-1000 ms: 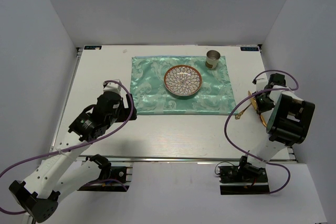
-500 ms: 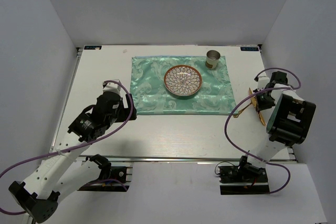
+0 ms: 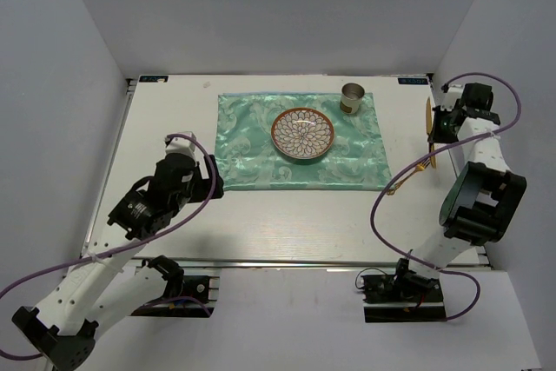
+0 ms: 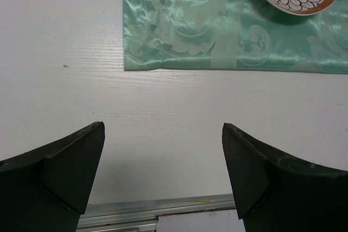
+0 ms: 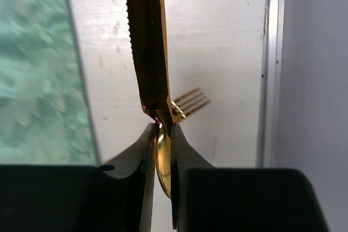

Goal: Set the dinner table for one person

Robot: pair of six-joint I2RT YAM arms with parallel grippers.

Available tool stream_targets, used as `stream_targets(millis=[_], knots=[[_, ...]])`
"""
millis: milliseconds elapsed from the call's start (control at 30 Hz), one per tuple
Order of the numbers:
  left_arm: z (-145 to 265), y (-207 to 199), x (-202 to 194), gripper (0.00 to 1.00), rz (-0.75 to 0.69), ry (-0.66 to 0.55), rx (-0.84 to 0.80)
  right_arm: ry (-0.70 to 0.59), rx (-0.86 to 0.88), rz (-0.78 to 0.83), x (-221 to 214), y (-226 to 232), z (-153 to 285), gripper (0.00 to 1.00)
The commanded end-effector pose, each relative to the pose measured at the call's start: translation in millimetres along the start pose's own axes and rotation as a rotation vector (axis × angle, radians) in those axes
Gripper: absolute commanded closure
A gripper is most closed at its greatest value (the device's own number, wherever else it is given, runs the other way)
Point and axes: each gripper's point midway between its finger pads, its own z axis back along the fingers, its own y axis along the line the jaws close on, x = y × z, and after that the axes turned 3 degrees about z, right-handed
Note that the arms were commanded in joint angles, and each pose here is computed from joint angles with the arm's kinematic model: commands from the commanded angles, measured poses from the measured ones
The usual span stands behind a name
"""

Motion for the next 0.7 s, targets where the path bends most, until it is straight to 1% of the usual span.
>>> stream_targets(millis=[0, 33, 67, 100, 133, 167, 200, 267, 300, 333, 367, 400, 500, 667], knots=[[1, 5, 4, 0.02, 0.023, -0.031, 0.022, -0.155, 0.022, -0.125, 53, 31, 35, 1.00], [1, 6, 5, 0.02, 0.025, -0.035, 0.027, -0.195, 0.012, -0.131, 60, 36, 47, 1.00], [1, 7, 5, 0.02, 0.028, -0.036, 0.030, -0.216, 0.018, -0.130, 64, 49, 49, 1.00], [2, 7, 6, 0.02, 0.030, -0.041, 0.032, -0.238, 0.033, -0.185, 66, 64, 49, 1.00], [3, 8, 7, 0.02, 0.033, -0.045, 0.033, -0.273, 0.043, -0.213, 71, 76, 58, 1.00], [3, 8, 7, 0.02, 0.035, -0.046, 0.036, -0.270, 0.055, -0.257, 70, 85, 58, 1.00], [3, 8, 8, 0.02, 0.035, -0.049, 0.034, -0.239, 0.091, -0.304, 65, 109, 57, 1.00], [4, 9, 8, 0.02, 0.036, -0.052, 0.036, -0.185, 0.075, -0.349, 53, 121, 51, 1.00], [4, 9, 8, 0.02, 0.036, -0.051, 0.035, -0.118, 0.101, -0.341, 39, 147, 43, 1.00], [5, 9, 8, 0.02, 0.036, -0.053, 0.035, -0.092, 0.101, -0.344, 33, 153, 40, 1.00], [5, 8, 9, 0.02, 0.039, -0.057, 0.027, -0.071, 0.048, -0.343, 26, 149, 35, 1.00], [6, 7, 9, 0.02, 0.038, -0.059, 0.021, -0.026, 0.052, -0.318, 16, 160, 27, 1.00], [4, 5, 8, 0.03, 0.033, -0.050, 0.014, 0.052, 0.020, -0.269, -3, 162, 13, 1.00], [5, 5, 8, 0.03, 0.034, -0.052, 0.011, 0.072, -0.008, -0.189, -13, 157, 1, 1.00]])
